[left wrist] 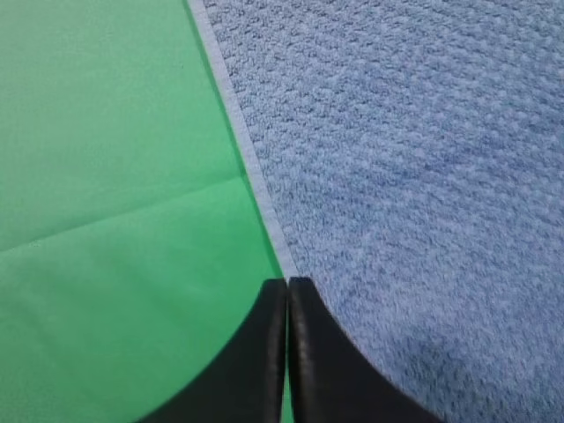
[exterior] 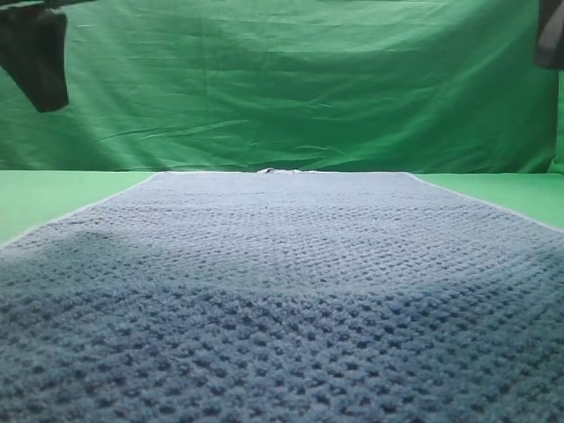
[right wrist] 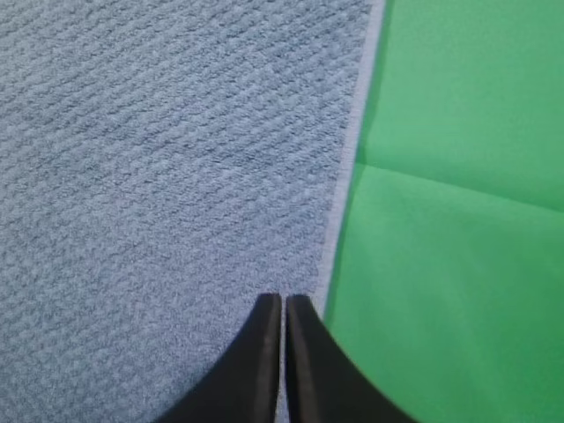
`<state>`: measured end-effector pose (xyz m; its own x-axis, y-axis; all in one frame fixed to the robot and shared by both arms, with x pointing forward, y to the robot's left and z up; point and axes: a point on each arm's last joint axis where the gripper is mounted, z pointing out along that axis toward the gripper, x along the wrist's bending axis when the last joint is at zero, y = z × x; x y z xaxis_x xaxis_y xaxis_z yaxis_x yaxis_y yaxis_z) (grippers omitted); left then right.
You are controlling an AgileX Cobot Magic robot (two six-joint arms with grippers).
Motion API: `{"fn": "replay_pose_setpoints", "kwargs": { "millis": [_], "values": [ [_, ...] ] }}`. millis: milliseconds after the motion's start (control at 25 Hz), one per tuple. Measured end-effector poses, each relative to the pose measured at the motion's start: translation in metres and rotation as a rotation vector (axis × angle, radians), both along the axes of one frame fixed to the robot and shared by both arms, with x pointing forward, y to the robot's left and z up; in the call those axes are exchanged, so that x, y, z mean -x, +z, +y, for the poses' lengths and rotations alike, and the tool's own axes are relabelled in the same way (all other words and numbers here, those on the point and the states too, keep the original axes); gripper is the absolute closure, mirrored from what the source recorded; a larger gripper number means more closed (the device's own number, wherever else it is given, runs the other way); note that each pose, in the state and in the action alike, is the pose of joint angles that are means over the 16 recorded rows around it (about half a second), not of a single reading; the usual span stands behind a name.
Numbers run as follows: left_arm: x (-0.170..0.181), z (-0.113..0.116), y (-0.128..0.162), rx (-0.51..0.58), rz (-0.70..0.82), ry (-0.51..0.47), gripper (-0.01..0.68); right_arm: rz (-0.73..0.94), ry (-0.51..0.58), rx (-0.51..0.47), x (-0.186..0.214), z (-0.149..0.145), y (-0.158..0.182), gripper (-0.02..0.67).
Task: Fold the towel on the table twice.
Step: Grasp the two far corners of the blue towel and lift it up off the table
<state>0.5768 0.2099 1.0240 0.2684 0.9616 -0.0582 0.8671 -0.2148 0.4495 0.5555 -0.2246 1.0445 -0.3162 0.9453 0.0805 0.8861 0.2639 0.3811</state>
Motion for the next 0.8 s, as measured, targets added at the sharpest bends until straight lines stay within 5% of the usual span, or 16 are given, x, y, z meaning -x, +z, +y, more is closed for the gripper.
{"fn": "replay_pose_setpoints", "kwargs": {
  "millis": [320,800],
  "values": [
    [-0.028,-0.008,-0.025,-0.006,0.064,0.005,0.607,0.043,0.039,0.035,-0.034,0.015,-0.039,0.511],
    [-0.036,-0.013,-0.051,0.03,0.134,0.053,0.155,0.103,0.067,0.064,-0.056,0.02,-0.085,0.067]
  ]
}}
